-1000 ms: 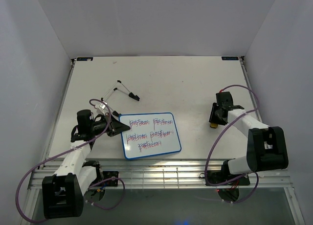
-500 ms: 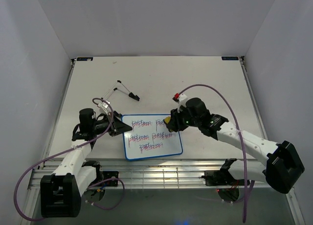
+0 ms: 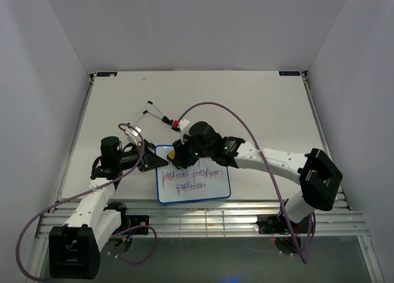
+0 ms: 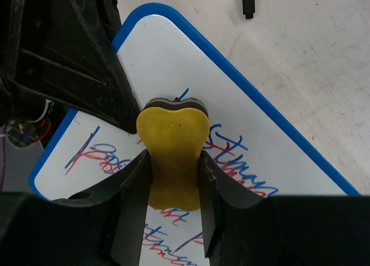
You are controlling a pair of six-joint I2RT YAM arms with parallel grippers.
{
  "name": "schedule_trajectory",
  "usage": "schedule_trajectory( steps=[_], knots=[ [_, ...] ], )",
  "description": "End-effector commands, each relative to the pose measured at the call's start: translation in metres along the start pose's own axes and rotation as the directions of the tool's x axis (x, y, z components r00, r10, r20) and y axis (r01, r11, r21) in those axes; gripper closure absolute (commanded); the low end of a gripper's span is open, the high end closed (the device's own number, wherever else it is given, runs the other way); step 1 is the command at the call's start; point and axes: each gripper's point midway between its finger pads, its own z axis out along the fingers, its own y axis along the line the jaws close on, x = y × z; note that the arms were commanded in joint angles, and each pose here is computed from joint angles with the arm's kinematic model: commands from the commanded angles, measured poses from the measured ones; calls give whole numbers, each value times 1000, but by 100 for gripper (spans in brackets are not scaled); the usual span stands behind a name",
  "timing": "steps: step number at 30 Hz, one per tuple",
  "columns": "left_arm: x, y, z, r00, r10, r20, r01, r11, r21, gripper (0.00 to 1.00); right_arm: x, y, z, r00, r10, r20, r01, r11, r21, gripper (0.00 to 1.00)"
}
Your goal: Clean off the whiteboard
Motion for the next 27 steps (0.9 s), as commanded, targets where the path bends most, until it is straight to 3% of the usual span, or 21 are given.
schedule_trajectory(
  steps=[1, 14, 27],
  knots=[
    [-7, -30, -5, 996, 85, -2, -85, 993, 80, 100, -24, 6, 10, 998, -33, 56, 32, 999, 13, 73],
    [-5, -32, -5, 995, 95, -7, -93, 991, 93, 100, -7, -8, 39, 1000, -15, -13, 17, 986, 165, 74],
    [-6, -34, -6, 993, 114, 15, -115, 989, 90, 100, 46, -45, 28, 982, 116, -151, -53, 929, 366, 74]
  ],
)
